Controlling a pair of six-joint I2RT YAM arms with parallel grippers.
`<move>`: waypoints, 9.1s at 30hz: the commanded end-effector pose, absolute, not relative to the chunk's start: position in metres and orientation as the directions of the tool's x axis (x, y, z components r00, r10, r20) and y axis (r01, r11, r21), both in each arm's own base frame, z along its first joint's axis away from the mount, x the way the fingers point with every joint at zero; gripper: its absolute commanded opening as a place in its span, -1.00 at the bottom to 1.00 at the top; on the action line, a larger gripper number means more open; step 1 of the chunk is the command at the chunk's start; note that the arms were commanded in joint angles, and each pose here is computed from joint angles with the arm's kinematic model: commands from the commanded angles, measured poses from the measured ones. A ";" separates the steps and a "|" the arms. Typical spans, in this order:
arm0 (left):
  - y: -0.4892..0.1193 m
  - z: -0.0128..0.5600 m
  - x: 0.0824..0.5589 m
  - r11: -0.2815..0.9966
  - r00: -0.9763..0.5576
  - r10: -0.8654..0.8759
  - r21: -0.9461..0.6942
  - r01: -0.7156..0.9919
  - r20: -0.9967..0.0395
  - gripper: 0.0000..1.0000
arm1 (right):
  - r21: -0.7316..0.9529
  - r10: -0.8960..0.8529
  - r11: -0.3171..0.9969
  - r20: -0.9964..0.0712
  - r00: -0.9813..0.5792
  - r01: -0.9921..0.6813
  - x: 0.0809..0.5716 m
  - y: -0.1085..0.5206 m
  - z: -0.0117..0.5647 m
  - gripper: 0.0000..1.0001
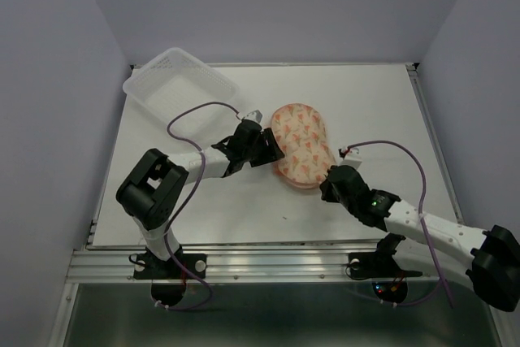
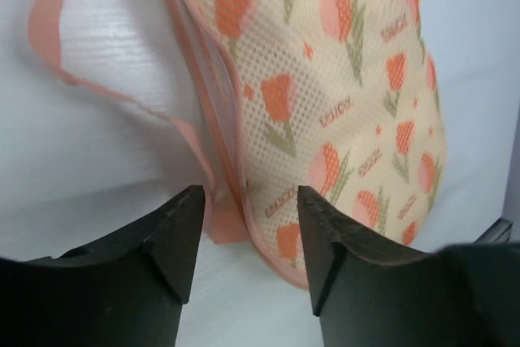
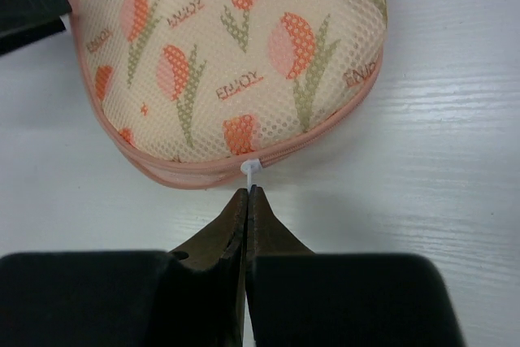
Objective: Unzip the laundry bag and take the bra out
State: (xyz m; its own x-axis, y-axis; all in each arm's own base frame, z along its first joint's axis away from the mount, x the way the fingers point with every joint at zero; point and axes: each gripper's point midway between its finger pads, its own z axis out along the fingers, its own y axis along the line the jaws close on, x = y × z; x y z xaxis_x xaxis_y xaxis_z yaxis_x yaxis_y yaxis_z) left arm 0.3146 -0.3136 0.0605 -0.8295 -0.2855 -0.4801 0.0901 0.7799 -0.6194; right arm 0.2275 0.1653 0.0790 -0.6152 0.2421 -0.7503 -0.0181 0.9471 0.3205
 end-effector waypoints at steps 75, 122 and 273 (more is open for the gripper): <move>-0.331 0.084 0.282 0.658 -0.801 -0.439 -0.753 0.022 -0.407 0.98 | 0.384 0.201 0.911 -0.729 -0.654 -0.149 0.247 0.220 0.070 -0.99; -0.354 0.168 0.266 0.649 -0.701 -0.466 -0.747 0.143 -0.540 0.98 | 0.170 0.148 0.985 -0.900 -0.410 -0.018 0.304 0.174 0.229 1.00; -0.346 0.158 0.377 0.827 -0.687 -0.233 -0.512 0.233 -0.688 0.74 | 0.461 0.415 0.886 -0.830 -0.373 -0.039 0.271 0.108 0.218 1.00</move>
